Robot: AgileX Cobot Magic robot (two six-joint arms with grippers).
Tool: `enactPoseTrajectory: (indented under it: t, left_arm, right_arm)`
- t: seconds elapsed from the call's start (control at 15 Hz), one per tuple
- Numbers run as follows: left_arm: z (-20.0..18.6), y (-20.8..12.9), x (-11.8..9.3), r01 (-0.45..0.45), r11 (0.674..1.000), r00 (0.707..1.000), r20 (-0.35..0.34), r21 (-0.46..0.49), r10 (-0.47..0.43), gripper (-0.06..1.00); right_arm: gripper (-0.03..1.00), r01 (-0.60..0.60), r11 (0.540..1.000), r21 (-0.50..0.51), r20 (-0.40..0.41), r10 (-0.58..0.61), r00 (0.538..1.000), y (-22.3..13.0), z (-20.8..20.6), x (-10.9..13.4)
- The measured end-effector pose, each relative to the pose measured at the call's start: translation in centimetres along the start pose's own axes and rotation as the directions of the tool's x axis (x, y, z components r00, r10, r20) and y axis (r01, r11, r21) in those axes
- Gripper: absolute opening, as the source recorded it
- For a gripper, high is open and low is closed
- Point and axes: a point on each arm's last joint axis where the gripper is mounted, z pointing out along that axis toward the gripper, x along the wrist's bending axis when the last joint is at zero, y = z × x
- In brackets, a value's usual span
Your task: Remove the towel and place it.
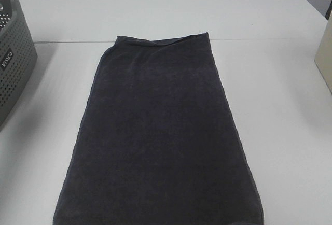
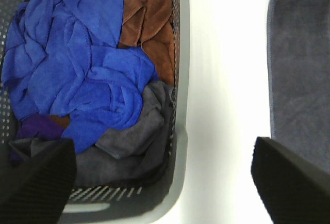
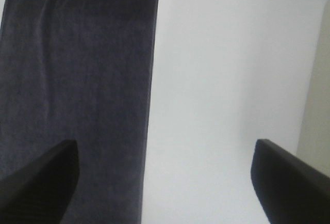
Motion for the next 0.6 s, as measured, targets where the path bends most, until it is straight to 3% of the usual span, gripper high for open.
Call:
enactPoseTrajectory:
  t: [0.47,0.6]
  left_arm:
    - [-7.3,-9.1,-0.3,-0.006,0.994,1.000,-0.002,-0.113,0.005,0.87]
    - [-8.3,-13.4,-0.3,-0.014,0.990,1.000,-0.009,-0.143,0.013,0.87]
  right_arm:
    - [0.87,0.044,0.994,-0.103,0.056,-0.038,0.998,-14.1,-7.3,0.3]
    - [0.87,0.048,0.992,-0.117,0.059,-0.041,0.997,-17.3,-7.5,0.2]
